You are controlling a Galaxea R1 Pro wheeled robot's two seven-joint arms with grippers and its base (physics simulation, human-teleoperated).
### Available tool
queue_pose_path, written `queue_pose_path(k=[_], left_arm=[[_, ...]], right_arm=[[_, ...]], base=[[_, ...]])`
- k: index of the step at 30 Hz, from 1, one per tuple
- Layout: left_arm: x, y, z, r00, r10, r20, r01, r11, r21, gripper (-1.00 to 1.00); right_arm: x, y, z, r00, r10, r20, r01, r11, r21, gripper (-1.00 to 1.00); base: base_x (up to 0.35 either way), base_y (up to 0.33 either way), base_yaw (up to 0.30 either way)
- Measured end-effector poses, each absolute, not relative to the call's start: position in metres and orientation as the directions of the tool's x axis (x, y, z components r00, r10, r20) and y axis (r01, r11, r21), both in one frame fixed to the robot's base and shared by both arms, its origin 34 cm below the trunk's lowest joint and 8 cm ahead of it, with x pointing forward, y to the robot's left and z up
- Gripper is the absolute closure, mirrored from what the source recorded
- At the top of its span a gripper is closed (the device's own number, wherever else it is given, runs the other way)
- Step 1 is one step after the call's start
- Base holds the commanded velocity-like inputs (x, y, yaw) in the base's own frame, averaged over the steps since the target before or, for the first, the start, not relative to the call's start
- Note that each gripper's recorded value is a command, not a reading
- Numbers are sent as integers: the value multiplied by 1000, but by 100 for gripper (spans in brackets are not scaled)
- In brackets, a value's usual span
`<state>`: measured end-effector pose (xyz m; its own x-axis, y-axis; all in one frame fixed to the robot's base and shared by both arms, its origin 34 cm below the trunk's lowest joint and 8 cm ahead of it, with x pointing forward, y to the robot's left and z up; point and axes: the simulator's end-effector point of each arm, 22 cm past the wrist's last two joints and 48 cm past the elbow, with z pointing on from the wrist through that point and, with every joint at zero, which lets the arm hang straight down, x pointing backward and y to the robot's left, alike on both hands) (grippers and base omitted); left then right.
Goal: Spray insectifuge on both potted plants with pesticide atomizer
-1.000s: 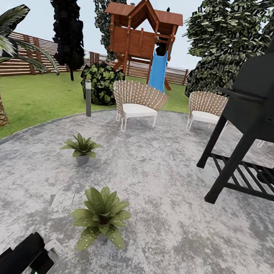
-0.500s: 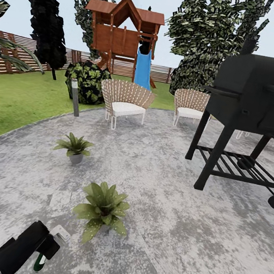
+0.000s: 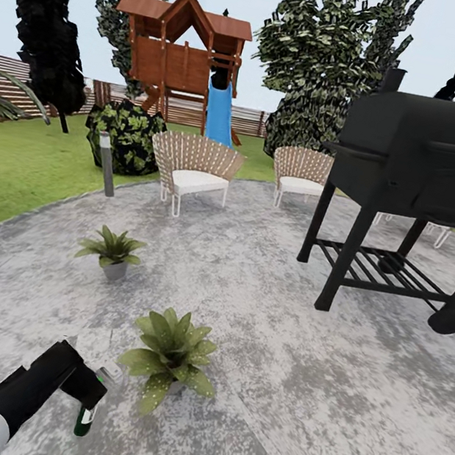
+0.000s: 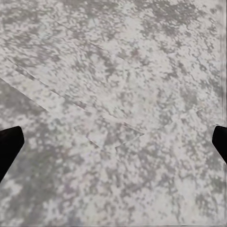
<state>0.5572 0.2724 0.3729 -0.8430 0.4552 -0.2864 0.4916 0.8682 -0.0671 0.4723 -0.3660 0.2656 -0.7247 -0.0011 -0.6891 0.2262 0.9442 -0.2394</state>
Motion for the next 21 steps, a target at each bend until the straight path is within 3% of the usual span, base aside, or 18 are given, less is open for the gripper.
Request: queue_pose_path(k=[4,6,10,18,21], left_arm=[[560,278,389,-834,475,-279,521,845,-119,100],[549,296,386,-817,542,-198,564,823,-74,100],[521,301,391,-784,615,-81,620,773,-135,100],[550,312,424,-817,572,-70,576,812,-90,100],[573,312,444,-819,564,-105,572,818,-67,100]], right_arm=[[473,-366,267,-723,-1,-691,227,944,-238,-100],[474,-366,267,-722,0,-692,228,944,-238,-100],[474,-366,268,-719,-1,-695,228,944,-237,-100],[477,-366,271,-714,-1,-700,231,944,-237,-100],[477,-366,271,-714,-3,-700,229,944,-238,-100]], base=[[6,3,-257],[1,0,-257],[0,0,-257],[0,0,-250],[0,0,-39]])
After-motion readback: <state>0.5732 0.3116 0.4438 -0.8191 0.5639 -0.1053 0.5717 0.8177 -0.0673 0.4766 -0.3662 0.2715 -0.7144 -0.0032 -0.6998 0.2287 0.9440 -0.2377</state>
